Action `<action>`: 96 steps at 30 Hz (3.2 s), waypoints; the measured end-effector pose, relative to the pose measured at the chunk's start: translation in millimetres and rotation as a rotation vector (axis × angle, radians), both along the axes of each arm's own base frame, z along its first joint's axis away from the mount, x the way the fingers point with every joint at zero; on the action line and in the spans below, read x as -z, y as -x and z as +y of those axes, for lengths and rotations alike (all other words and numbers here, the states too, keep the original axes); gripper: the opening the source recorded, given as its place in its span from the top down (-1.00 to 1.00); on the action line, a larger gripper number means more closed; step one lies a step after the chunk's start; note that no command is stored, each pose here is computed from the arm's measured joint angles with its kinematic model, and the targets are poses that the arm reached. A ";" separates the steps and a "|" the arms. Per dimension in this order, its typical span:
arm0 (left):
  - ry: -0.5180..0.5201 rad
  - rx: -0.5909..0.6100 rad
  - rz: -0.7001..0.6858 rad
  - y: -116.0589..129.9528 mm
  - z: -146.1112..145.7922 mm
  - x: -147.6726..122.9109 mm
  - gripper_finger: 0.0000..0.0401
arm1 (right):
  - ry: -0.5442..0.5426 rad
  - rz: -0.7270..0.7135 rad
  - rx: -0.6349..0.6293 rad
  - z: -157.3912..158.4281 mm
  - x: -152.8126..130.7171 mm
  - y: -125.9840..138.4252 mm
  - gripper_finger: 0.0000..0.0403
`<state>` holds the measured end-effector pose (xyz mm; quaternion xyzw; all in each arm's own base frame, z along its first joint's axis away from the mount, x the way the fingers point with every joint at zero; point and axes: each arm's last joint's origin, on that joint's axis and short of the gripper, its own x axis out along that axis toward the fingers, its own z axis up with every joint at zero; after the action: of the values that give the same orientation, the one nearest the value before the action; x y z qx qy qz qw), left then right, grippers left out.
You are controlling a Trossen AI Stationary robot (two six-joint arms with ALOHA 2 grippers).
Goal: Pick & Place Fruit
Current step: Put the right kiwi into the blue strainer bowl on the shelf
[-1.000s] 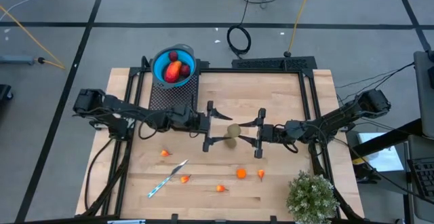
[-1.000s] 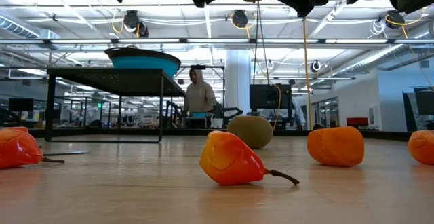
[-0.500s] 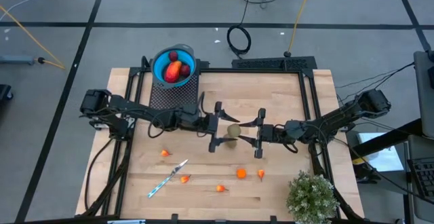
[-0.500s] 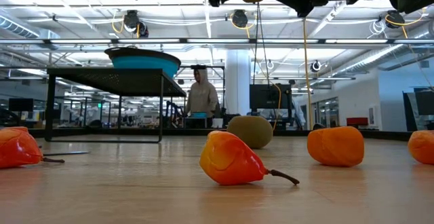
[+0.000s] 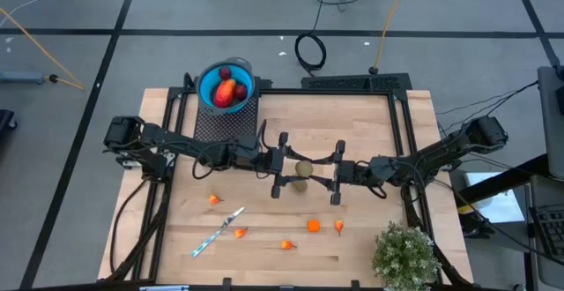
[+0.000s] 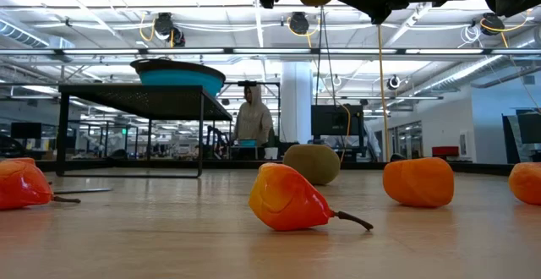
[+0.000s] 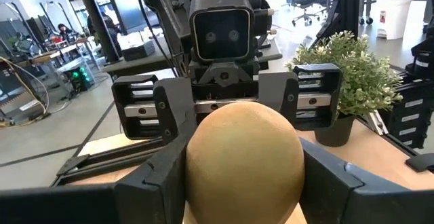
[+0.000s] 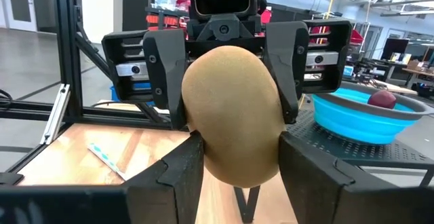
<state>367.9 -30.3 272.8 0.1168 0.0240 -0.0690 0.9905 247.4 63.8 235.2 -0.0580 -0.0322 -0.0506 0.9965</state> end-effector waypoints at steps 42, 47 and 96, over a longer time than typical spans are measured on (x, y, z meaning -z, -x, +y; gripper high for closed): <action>-0.283 -0.987 0.189 48.1 79.8 -32.9 -0.09 | -0.050 0.397 0.075 -3.1 40.6 6.0 0.84; -0.265 -1.073 0.175 69.0 103.6 -50.1 -0.09 | -0.019 0.398 0.071 -3.1 40.4 5.9 0.95; 0.439 -0.932 0.654 156.4 210.8 -97.8 -0.09 | -0.011 0.413 0.071 -3.2 41.7 6.4 1.00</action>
<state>211.5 180.5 370.6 -0.1401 0.3607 0.3360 0.8587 241.1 60.6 193.6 -0.0627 0.1751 -0.0730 0.9798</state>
